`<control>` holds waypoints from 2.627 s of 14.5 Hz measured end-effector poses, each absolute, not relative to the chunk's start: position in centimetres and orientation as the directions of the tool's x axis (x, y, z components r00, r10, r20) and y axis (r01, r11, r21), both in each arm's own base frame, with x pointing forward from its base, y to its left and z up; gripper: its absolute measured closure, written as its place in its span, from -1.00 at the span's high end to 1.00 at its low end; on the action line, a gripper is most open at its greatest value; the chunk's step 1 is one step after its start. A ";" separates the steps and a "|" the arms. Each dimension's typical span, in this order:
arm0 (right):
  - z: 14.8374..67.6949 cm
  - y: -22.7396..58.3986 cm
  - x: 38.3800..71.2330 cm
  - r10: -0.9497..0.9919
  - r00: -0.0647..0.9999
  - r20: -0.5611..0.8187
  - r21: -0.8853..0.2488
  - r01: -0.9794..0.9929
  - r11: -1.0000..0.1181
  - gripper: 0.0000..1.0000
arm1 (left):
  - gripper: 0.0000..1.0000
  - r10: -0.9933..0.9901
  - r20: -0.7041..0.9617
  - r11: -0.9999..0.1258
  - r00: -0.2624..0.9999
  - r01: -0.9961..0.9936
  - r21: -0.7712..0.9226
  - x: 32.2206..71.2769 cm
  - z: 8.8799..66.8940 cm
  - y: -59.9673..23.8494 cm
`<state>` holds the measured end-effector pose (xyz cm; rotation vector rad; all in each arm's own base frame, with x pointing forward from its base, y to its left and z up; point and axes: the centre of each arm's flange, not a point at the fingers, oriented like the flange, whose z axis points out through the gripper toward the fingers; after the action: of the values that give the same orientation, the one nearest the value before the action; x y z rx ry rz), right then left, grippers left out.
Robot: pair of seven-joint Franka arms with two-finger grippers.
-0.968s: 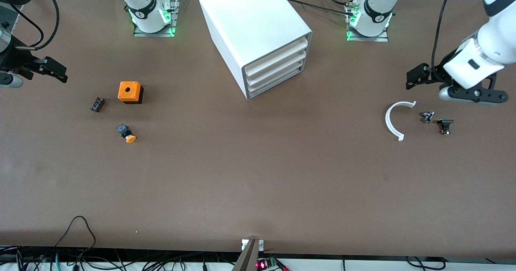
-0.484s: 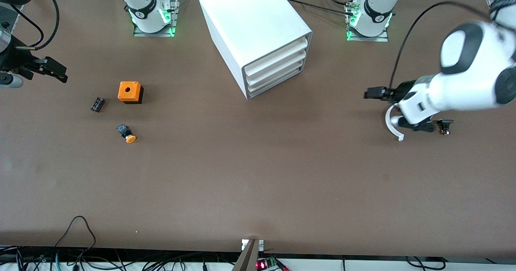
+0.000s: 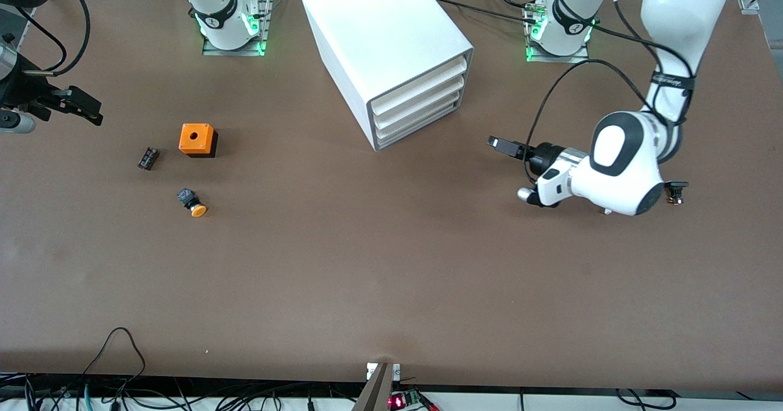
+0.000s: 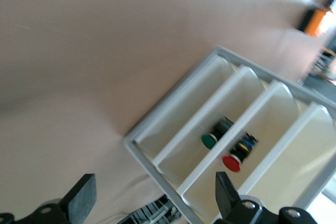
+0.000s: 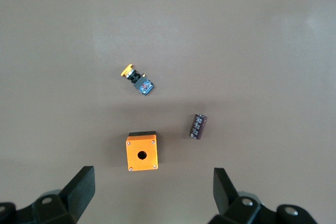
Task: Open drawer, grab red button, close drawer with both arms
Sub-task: 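Grasp the drawer handle with the left gripper and pull it open, then release the drawer handle and withdraw the left gripper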
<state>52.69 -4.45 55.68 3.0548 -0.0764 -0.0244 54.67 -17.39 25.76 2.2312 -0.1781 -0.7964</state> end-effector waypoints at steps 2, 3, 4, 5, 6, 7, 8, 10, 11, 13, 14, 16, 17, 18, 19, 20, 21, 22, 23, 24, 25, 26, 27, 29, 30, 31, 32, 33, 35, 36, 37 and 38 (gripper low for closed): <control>55.6 -4.6 52.6 -0.054 0.998 -0.019 0.086 -0.053 -0.995 1.00 | 1.00 -0.429 -0.459 -0.645 0.778 0.092 0.759 52.0 22.5 -18.6; 55.5 -4.8 52.6 -0.056 0.998 -0.021 0.085 -0.054 -0.995 1.00 | 1.00 -0.457 -0.445 -0.618 0.770 0.084 0.781 50.7 21.0 -19.3; 55.5 -4.8 52.6 -0.058 0.998 -0.021 0.085 -0.056 -0.995 1.00 | 1.00 -0.480 -0.434 -0.593 0.762 0.083 0.801 49.3 19.9 -20.2; 55.5 -4.9 52.6 -0.058 0.998 -0.022 0.085 -0.056 -0.995 1.00 | 0.99 -0.497 -0.430 -0.572 0.754 0.088 0.816 48.1 19.2 -21.2; 55.5 -4.9 52.6 -0.059 0.998 -0.023 0.085 -0.057 -0.995 1.00 | 0.98 -0.511 -0.428 -0.553 0.746 0.095 0.827 47.1 18.9 -22.3; 55.4 -5.1 52.5 -0.062 0.998 -0.026 0.085 -0.060 -0.995 1.00 | 0.97 -0.523 -0.426 -0.539 0.738 0.100 0.836 46.5 18.9 -23.3; 55.4 -5.4 52.5 -0.068 0.997 -0.030 0.084 -0.065 -0.994 1.00 | 0.96 -0.533 -0.423 -0.527 0.733 0.103 0.844 46.0 19.0 -24.3; 55.3 -5.8 52.4 -0.076 0.997 -0.032 0.083 -0.074 -0.994 1.00 | 0.92 -0.551 -0.414 -0.512 0.725 0.098 0.853 45.5 19.4 -25.7; 55.3 -5.9 52.4 -0.078 0.996 -0.033 0.083 -0.075 -0.994 1.00 | 0.92 -0.559 -0.410 -0.508 0.721 0.092 0.856 45.2 19.6 -26.2; 55.3 -5.9 52.4 -0.078 0.996 -0.034 0.083 -0.075 -0.994 1.00 | 0.83 -0.572 -0.402 -0.502 0.715 0.083 0.861 44.8 19.9 -27.2; 55.3 -5.9 52.4 -0.078 0.996 -0.035 0.083 -0.075 -0.994 1.00 | 0.83 -0.573 -0.400 -0.503 0.715 0.078 0.861 44.5 19.9 -27.5; 55.2 -5.9 52.3 -0.079 0.996 -0.038 0.083 -0.075 -0.994 1.00 | 0.81 -0.570 -0.391 -0.512 0.723 0.060 0.857 43.9 19.7 -28.5; 55.2 -5.9 52.3 -0.079 0.996 -0.039 0.083 -0.075 -0.994 1.00 | 0.81 -0.564 -0.386 -0.514 0.730 0.055 0.856 43.5 19.5 -29.1; 55.2 -5.9 52.3 -0.079 0.996 -0.039 0.083 -0.075 -0.994 1.00 | 0.71 -0.558 -0.384 -0.515 0.736 0.056 0.855 43.1 19.3 -29.7; 55.2 -5.9 52.3 -0.079 0.996 -0.039 0.083 -0.075 -0.994 1.00 | 0.52 -0.555 -0.384 -0.517 0.738 0.056 0.854 42.7 19.2 -30.0; 55.2 -5.9 52.3 -0.079 0.996 -0.040 0.082 -0.075 -0.994 1.00 | 0.24 -0.554 -0.385 -0.518 0.738 0.056 0.853 42.5 19.1 -30.2; 55.2 -5.9 52.3 -0.079 0.996 -0.040 0.082 -0.075 -0.994 1.00 | 0.07 -0.553 -0.384 -0.517 0.740 0.057 0.854 42.5 19.1 -30.2; 55.1 -5.9 52.3 -0.079 0.996 -0.040 0.082 -0.075 -0.994 1.00 | -0.10 -0.551 -0.380 -0.515 0.743 0.056 0.856 42.6 19.4 -30.2; 55.1 -5.9 52.3 -0.079 0.996 -0.041 0.082 -0.075 -0.994 1.00 | -0.28 -0.549 -0.373 -0.513 0.748 0.051 0.857 42.9 19.9 -30.0; 55.1 -5.9 52.3 -0.079 0.996 -0.041 0.082 -0.075 -0.994 1.00 | -0.45 -0.543 -0.365 -0.512 0.756 0.047 0.858 43.3 20.3 -29.7; 55.1 -5.9 52.3 -0.079 0.996 -0.042 0.082 -0.075 -0.994 1.00 | -0.55 -0.531 -0.357 -0.510 0.769 0.046 0.859 43.8 20.8 -29.1; 55.1 -5.9 52.3 -0.079 0.996 -0.044 0.082 -0.076 -0.994 1.00 | -0.62 -0.517 -0.348 -0.510 0.782 0.045 0.859 44.5 21.2 -28.3; 55.1 -5.9 52.3 -0.079 0.996 -0.046 0.082 -0.076 -0.994 1.00 | -0.65 -0.498 -0.337 -0.511 0.799 0.044 0.858 45.3 21.6 -27.2; 55.1 -5.9 52.2 -0.080 0.996 -0.047 0.082 -0.076 -0.994 1.00 | -0.70 -0.456 -0.298 -0.508 0.839 0.029 0.861 47.5 22.1 -24.3; 55.1 -5.9 52.2 -0.080 0.996 -0.047 0.082 -0.076 -0.994 1.00 | -0.70 -0.433 -0.280 -0.511 0.857 0.022 0.859 48.7 22.4 -22.9; 55.1 -5.9 52.2 -0.080 0.996 -0.047 0.082 -0.076 -0.994 1.00 | -0.70 -0.412 -0.266 -0.516 0.872 0.017 0.856 49.8 22.7 -21.5; 55.1 -5.9 52.2 -0.080 0.996 -0.047 0.082 -0.076 -0.994 1.00 | -0.70 -0.394 -0.257 -0.520 0.882 0.016 0.854 50.6 23.0 -20.5; 55.1 -5.9 52.2 -0.080 0.996 -0.047 0.082 -0.076 -0.994 1.00 | -0.59 -0.379 -0.251 -0.527 0.891 0.015 0.850 51.2 23.1 -19.7; 55.1 -6.0 52.2 -0.080 0.996 -0.048 0.082 -0.076 -0.994 1.00 | -0.23 -0.342 -0.236 -0.544 0.909 0.013 0.839 52.2 23.3 -18.1; 55.1 -6.0 52.2 -0.080 0.996 -0.048 0.082 -0.076 -0.994 1.00 | -0.07 -0.322 -0.222 -0.551 0.920 0.008 0.834 52.8 23.7 -17.3; 55.1 -5.9 52.2 -0.080 0.996 -0.048 0.082 -0.076 -0.994 1.00 | 0.11 -0.300 -0.197 -0.565 0.933 -0.007 0.825 53.5 24.4 -16.5; 55.1 -5.9 52.2 -0.080 0.996 -0.048 0.081 -0.076 -0.994 1.00 | 0.28 -0.285 -0.164 -0.592 0.945 -0.039 0.805 54.2 25.2 -15.7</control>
<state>52.23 -5.94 55.08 3.0587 -0.1197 -0.0785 54.25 -15.68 25.24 2.1866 -0.2275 -0.3446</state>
